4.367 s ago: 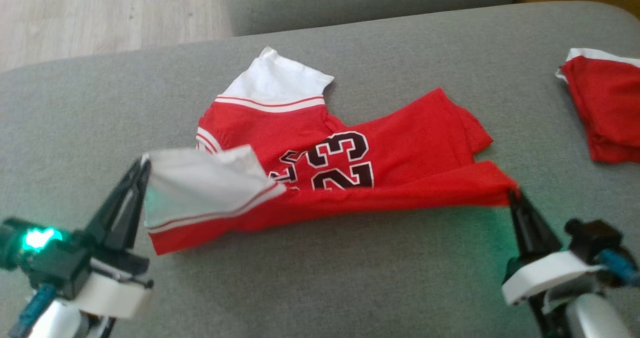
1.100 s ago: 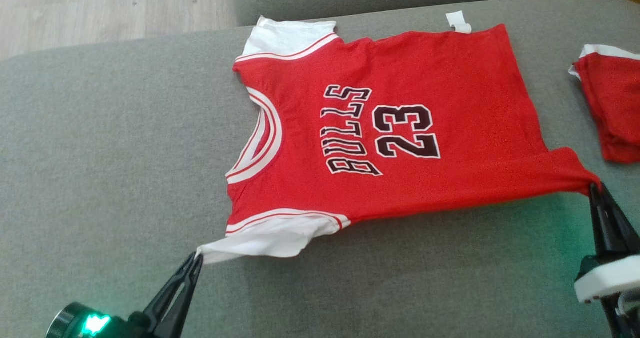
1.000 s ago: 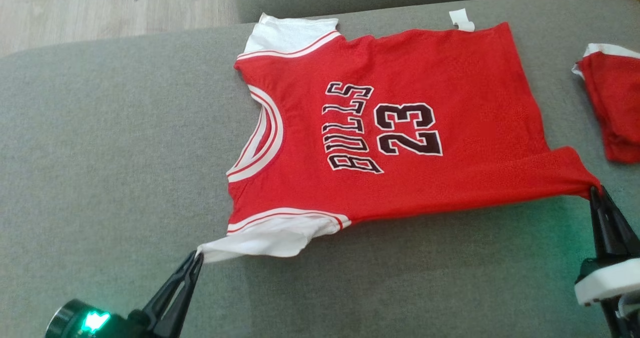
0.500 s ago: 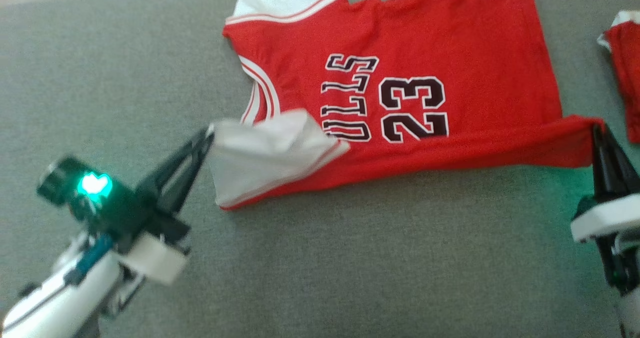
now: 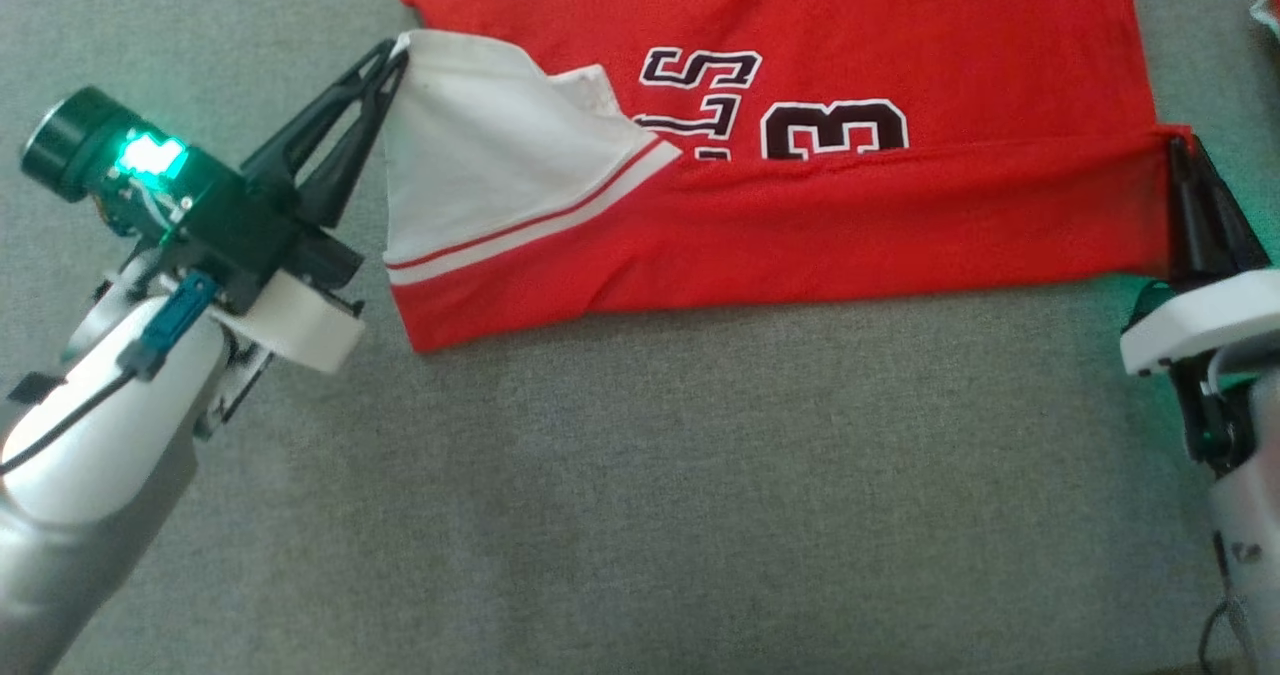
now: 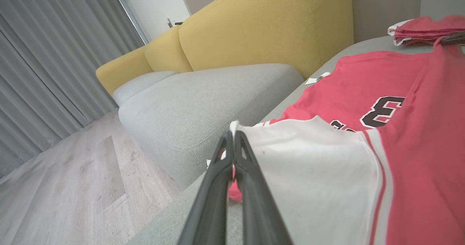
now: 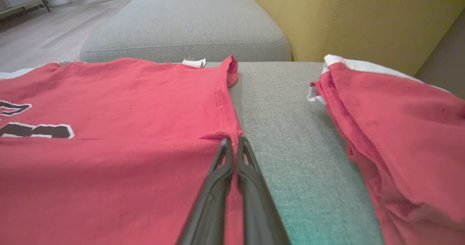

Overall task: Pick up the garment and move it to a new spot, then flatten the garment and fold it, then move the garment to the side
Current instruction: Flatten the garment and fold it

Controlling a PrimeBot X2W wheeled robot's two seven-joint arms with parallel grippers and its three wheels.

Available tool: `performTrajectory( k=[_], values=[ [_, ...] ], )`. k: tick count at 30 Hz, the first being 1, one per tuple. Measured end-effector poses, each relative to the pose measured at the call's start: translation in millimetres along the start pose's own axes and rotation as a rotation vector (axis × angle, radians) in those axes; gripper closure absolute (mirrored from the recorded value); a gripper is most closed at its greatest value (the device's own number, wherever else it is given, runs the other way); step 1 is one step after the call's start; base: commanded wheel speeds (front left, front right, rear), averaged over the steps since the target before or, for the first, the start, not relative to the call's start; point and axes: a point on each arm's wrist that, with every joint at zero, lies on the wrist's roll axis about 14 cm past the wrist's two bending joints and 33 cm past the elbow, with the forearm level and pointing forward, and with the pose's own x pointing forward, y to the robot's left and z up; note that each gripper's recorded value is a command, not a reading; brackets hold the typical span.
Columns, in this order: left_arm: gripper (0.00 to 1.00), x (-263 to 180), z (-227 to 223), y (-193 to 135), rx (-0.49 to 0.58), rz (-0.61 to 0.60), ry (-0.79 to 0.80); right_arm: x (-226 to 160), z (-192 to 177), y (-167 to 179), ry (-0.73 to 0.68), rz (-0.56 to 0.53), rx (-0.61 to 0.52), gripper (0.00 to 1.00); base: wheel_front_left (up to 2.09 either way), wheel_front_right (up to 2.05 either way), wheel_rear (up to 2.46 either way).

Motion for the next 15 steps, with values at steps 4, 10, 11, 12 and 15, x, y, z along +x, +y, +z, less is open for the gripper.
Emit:
performTrajectory(
  k=[4, 10, 11, 12, 15],
  values=[
    [0.5, 5, -9, 4, 0.001, 0.015, 0.017, 7, -5, 1, 0.011, 0.002, 0.0, 0.15, 0.0, 0.0, 0.0],
    [0.0, 3, -4, 16, -0.057, 0.145, -0.007, 8, 5, 6, -0.044, 0.014, -0.002, 0.0, 0.0, 0.0, 0.0],
    [0.0, -1, -6, 15, -0.083, 0.164, -0.004, 7, 8, 6, -0.055, 0.014, 0.002, 0.0, 0.0, 0.0, 0.0],
    [0.0, -6, -11, 11, -0.117, 0.182, 0.01, 6, 10, 6, -0.062, 0.012, 0.008, 0.0, 0.0, 0.0, 0.0],
    [0.0, -27, -35, -14, -0.209, 0.193, 0.088, 3, 11, 7, -0.071, 0.011, 0.016, 0.0, 0.0, 0.0, 0.0]
  ],
)
